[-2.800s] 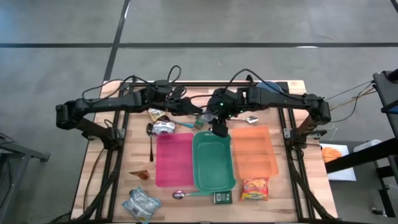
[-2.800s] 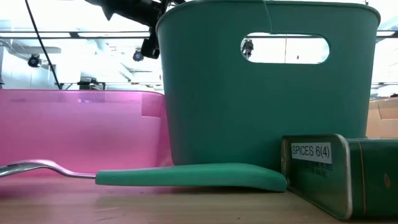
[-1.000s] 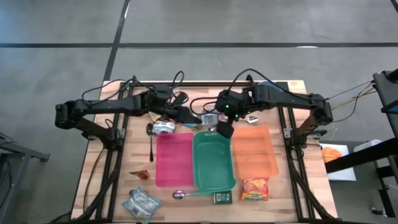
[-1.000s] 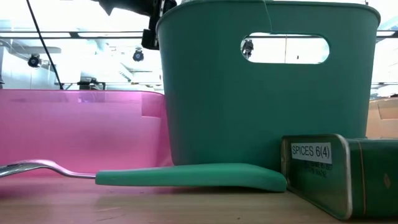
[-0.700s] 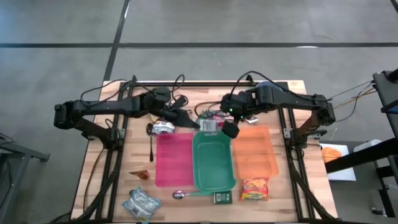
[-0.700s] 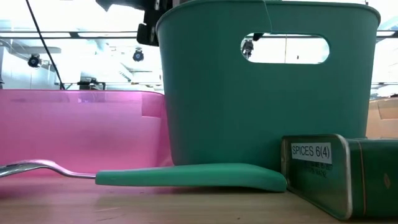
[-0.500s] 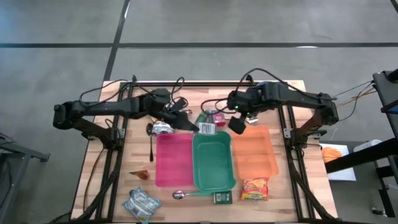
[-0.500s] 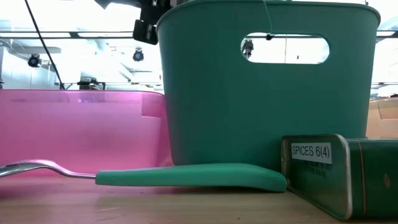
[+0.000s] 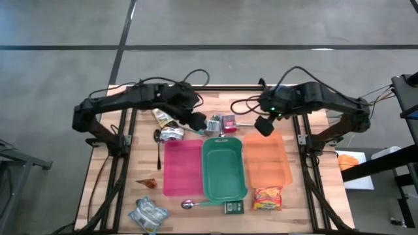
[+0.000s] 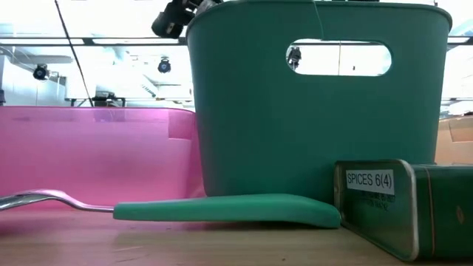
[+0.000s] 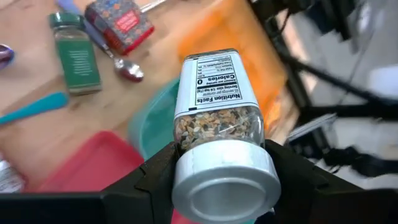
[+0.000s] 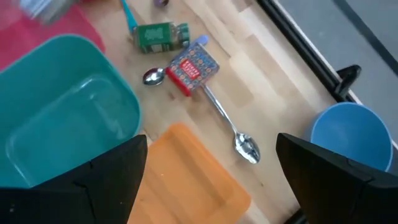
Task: Pick & Place Food Item
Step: Put the white seasoning bottle into the green bin
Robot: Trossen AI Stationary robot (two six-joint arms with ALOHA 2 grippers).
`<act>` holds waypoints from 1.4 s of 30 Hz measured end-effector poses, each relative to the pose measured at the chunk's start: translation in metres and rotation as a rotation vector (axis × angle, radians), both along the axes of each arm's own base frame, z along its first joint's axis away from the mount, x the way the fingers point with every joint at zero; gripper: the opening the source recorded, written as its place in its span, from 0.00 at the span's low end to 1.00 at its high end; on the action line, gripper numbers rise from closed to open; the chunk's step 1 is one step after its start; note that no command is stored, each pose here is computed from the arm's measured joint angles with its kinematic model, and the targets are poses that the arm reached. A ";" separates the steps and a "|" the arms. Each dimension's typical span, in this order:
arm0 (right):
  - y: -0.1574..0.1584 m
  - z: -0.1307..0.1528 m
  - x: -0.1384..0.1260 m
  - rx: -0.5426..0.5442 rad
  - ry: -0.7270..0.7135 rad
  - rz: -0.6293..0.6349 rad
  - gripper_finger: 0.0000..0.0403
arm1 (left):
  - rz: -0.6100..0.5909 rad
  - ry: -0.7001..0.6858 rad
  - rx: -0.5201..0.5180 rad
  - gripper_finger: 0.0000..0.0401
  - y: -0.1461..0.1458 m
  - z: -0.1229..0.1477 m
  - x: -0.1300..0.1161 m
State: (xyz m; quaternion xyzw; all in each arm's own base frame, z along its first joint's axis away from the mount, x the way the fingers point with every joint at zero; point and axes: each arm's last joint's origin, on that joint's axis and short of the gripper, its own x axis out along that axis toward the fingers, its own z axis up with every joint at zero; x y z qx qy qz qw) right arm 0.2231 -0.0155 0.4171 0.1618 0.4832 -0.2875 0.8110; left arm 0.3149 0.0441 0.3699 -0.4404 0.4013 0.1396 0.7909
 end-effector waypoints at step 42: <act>0.076 -0.010 -0.048 0.097 -0.078 0.071 0.87 | -0.229 0.520 0.054 0.47 -0.066 -0.104 0.106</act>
